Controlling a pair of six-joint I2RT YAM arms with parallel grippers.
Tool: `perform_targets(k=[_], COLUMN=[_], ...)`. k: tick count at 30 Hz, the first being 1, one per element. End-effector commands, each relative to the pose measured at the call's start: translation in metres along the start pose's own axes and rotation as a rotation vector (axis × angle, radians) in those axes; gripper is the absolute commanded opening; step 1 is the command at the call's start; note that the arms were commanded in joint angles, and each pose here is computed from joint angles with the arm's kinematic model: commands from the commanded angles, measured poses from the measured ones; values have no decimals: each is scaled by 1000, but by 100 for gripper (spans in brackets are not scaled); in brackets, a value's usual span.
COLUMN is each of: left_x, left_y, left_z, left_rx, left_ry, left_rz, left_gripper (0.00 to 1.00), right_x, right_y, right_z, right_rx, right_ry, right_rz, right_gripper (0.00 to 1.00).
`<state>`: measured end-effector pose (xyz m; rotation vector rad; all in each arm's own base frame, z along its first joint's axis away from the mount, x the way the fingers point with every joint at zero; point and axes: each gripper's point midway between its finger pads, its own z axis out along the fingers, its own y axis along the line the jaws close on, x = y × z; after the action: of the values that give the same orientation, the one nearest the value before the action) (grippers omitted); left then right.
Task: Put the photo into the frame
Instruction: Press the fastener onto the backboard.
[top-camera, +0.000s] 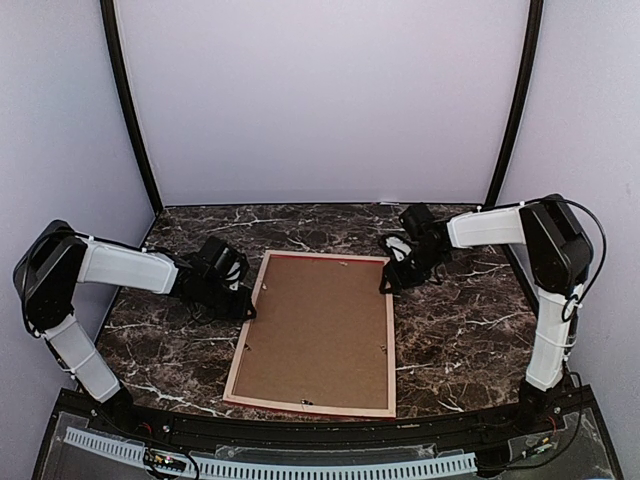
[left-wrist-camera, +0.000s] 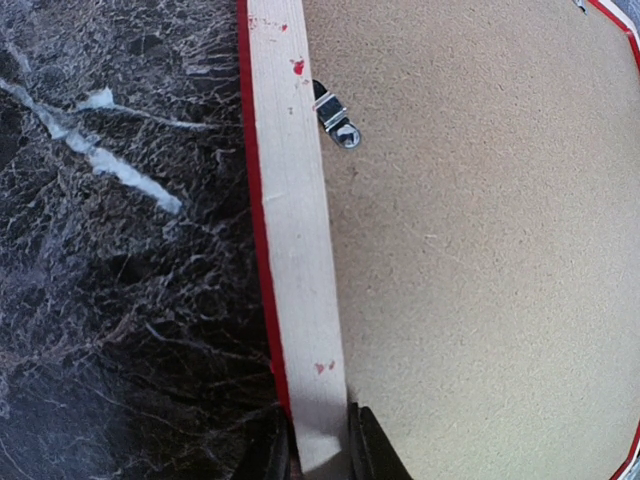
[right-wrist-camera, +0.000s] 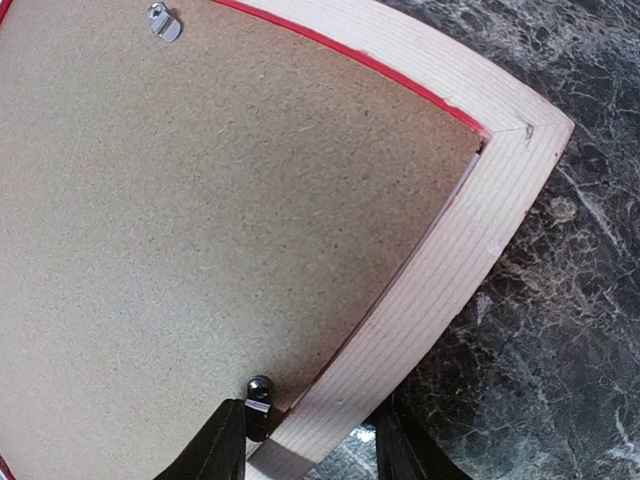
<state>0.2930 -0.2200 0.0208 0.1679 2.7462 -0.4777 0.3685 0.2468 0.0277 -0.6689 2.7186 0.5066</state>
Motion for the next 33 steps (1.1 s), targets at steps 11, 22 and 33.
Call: perform_targets(k=[11,22,33], left_x=[74,76,75], left_y=[44,42,39], left_z=[16,16,19], left_rx=[-147,-130,-114], left_ry=[268,263,253], left_rz=[18,6,-18], left_gripper=[20,20,21], right_x=[17,-31,-42], right_y=[-35,-27,-22], right_z=[14,-3,-30], right_rx=[181,-39,-91], right_ry=[77,-52,-138], right_rz=[-96,-24,92], right_gripper=[27,43,62])
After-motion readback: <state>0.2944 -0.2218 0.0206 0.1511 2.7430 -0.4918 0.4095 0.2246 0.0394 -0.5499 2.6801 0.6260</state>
